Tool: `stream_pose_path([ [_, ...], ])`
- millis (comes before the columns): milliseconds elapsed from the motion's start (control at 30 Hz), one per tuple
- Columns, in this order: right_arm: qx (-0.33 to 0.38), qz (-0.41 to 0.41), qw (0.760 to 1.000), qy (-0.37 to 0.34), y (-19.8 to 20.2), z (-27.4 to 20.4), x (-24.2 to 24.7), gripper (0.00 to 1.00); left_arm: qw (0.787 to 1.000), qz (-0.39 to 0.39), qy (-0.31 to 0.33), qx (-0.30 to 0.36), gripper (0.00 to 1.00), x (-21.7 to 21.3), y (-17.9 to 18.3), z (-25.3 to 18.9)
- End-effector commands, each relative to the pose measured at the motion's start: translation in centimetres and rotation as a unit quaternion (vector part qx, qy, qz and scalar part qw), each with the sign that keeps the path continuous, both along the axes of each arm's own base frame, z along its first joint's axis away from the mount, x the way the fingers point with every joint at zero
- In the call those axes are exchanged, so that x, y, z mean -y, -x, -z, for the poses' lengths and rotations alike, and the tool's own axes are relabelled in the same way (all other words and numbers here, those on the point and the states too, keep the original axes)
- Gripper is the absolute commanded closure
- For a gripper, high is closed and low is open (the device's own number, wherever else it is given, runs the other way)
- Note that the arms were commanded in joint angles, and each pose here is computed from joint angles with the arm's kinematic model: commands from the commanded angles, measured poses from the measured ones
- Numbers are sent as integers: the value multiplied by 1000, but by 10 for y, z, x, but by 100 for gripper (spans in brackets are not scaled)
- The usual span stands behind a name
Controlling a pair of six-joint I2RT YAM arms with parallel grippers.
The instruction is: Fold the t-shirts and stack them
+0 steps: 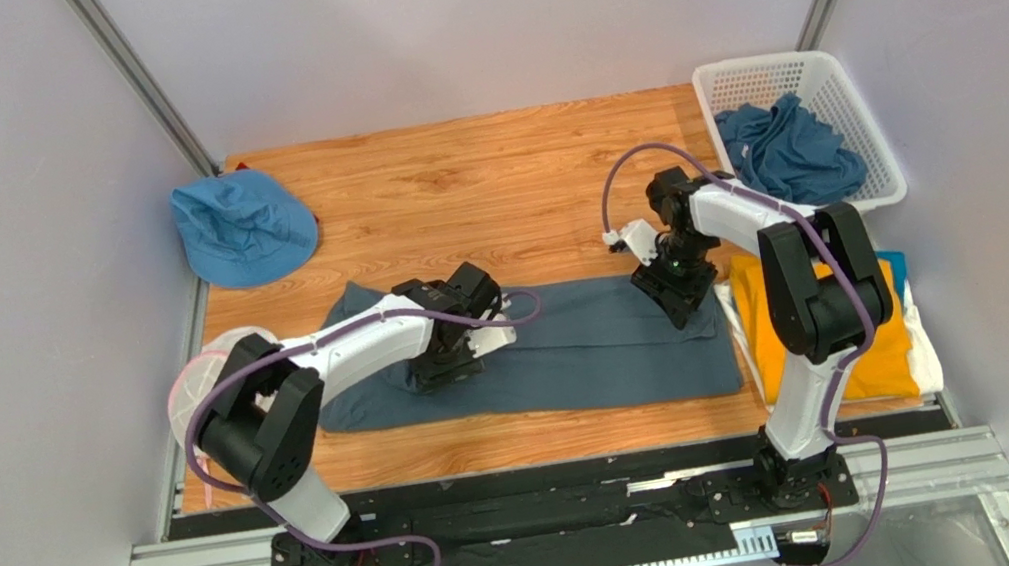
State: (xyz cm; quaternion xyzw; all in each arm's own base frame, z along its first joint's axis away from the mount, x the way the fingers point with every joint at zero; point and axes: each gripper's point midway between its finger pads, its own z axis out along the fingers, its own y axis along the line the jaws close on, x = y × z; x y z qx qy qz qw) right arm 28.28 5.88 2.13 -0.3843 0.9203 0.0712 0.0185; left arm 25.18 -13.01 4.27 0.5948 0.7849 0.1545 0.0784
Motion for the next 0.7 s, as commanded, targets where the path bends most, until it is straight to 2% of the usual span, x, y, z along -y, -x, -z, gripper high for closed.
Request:
stream_pose_path([
  [0, 12, 3, 1000, 6, -3, 0, 2, 51, 996, -12, 71, 61, 30, 18, -12, -28],
  [200, 9, 4, 1000, 4, -3, 3, 1, 51, 976, 18, 158, 149, 23, 32, -25, -82],
  [300, 8, 7, 1000, 5, -4, 4, 1, 52, 971, 28, 169, 165, 19, 35, -29, -94],
  [400, 8, 6, 1000, 6, -4, 3, 1, 52, 975, 36, 151, 162, 19, 33, -32, -86],
  [667, 10, 2, 1000, 11, 0, 2, 4, 53, 975, 38, 150, 160, 19, 29, -57, -68],
])
